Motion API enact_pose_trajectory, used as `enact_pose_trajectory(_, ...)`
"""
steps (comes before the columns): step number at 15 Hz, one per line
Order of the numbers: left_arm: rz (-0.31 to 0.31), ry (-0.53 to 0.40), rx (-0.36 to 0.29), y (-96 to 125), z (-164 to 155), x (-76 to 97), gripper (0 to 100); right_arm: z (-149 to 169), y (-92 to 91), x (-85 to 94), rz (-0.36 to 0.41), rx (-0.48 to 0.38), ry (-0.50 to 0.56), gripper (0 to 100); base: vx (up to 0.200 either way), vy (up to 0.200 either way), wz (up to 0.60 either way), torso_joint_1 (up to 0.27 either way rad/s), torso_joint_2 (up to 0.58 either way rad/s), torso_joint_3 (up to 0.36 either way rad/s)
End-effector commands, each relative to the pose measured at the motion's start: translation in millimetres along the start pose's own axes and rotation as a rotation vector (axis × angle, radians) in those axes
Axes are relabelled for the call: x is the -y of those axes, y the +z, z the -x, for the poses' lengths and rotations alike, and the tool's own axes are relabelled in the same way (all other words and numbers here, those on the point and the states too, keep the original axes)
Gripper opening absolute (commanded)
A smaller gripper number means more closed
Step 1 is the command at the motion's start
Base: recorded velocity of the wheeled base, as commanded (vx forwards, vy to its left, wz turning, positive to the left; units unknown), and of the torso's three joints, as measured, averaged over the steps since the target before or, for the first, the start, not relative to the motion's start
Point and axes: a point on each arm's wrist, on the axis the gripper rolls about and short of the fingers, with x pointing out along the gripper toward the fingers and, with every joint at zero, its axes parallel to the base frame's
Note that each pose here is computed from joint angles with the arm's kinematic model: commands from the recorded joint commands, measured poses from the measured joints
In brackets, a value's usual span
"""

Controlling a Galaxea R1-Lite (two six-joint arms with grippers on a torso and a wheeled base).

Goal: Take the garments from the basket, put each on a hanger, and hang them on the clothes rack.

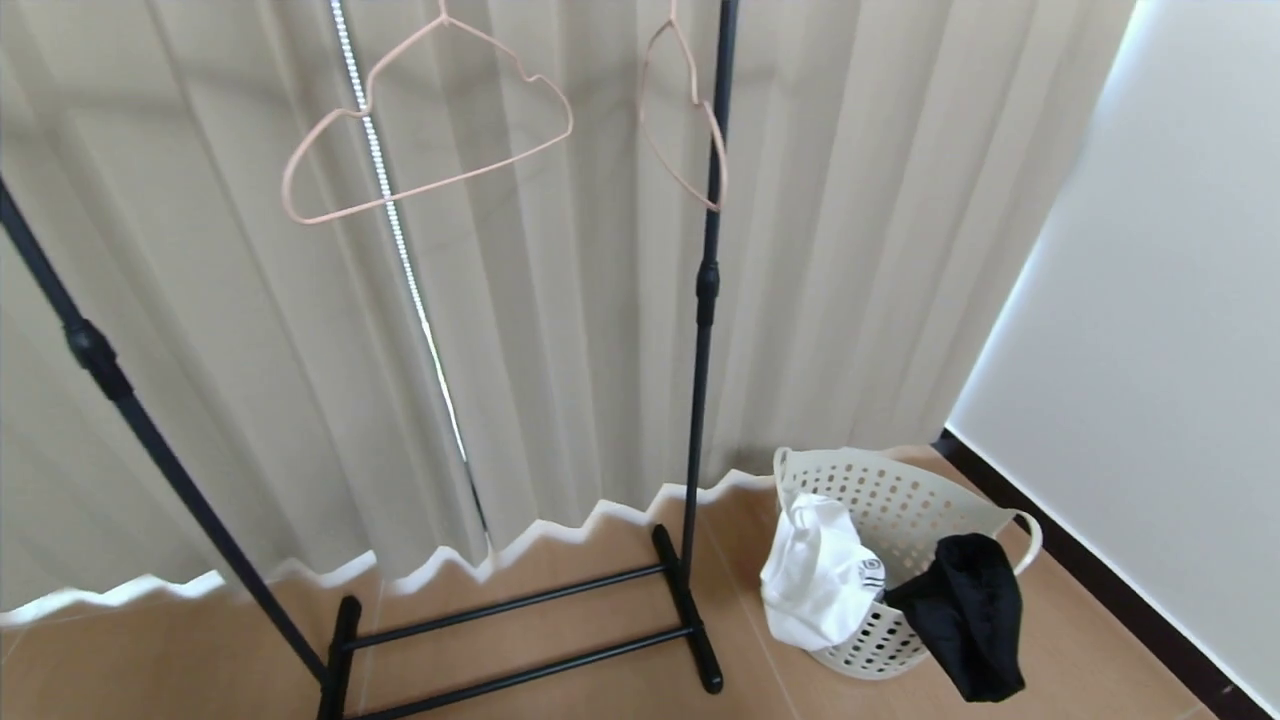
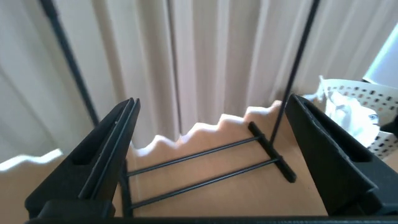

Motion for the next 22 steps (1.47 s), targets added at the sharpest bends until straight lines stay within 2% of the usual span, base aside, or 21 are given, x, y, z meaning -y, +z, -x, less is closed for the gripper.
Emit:
enact_pose_trajectory(1, 0.0, 0.001, 0.001, 0.0, 0.0, 0.0, 100, 0.1, 0.1, 0.0, 0.001, 0.001, 0.001, 100, 0.2, 0.0, 0.0, 0.002, 0.0, -0.002)
enact_pose_trajectory(8, 0.003, 0.001, 0.001, 0.0, 0.0, 0.0, 100, 0.1, 0.1, 0.0, 0.001, 0.001, 0.001, 100, 0.2, 0.0, 0.0, 0.004, 0.0, 0.001)
enact_pose_trajectory(22, 0.0, 0.001, 0.001, 0.0, 0.0, 0.0, 100, 0.1, 0.1, 0.0, 0.001, 0.001, 0.001, 100, 0.0, 0.0, 0.0, -0.002, 0.04, 0.028)
